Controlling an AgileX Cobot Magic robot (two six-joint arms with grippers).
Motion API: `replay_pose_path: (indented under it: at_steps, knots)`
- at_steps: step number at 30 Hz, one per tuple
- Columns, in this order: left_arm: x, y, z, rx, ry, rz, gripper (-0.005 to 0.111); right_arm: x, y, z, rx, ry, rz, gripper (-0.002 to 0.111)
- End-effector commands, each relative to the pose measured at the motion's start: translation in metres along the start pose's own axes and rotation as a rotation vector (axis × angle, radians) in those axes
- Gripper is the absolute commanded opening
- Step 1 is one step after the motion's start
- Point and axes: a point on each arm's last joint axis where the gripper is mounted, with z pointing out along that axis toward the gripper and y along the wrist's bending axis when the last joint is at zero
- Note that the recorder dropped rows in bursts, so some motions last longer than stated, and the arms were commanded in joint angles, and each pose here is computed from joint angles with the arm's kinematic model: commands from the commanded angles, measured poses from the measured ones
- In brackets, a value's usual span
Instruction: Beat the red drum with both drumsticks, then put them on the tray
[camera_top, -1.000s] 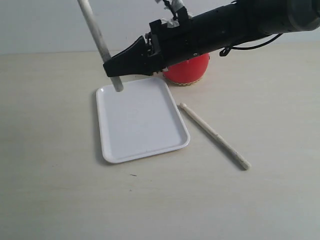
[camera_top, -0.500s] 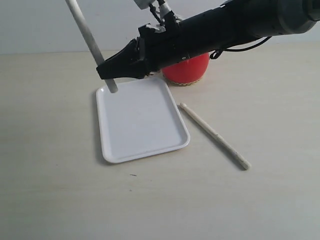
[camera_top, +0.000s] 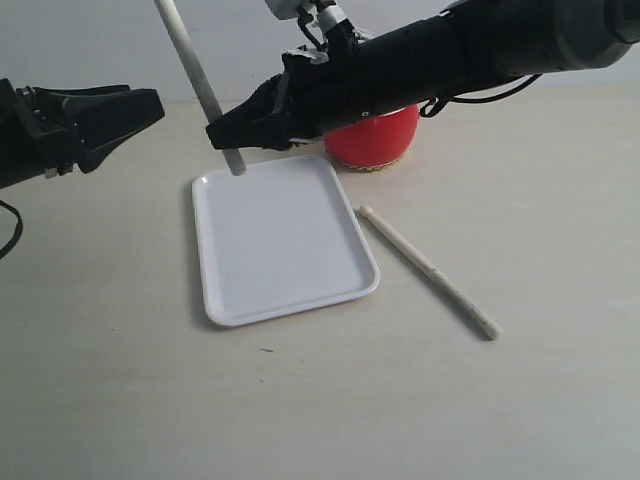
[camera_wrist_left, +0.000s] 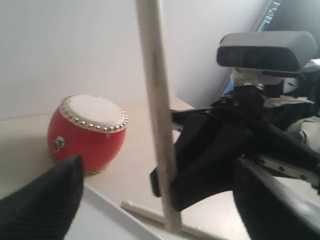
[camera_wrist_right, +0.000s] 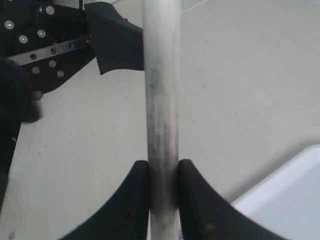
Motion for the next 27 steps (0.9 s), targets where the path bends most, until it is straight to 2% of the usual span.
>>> replay_pose_path:
  at_steps: [1, 7, 18, 27]
  knots:
    - [-0.001, -0.013, 0.014, 0.051, -0.033, -0.029, 0.088, 0.007, -0.003, 0.005, -0.019, -0.003, 0.042, 0.0]
    - [-0.003, -0.017, 0.02, 0.047, -0.067, -0.049, 0.087, 0.001, 0.01, 0.004, -0.163, -0.066, 0.051, 0.0]
    - [-0.001, -0.018, 0.021, 0.058, -0.053, -0.049, 0.085, 0.001, 0.02, 0.008, -0.232, -0.059, 0.013, 0.0]
    - [0.001, -0.02, 0.021, 0.069, -0.039, -0.041, 0.055, 0.002, 0.022, 0.01, -0.236, -0.047, 0.005, 0.0]
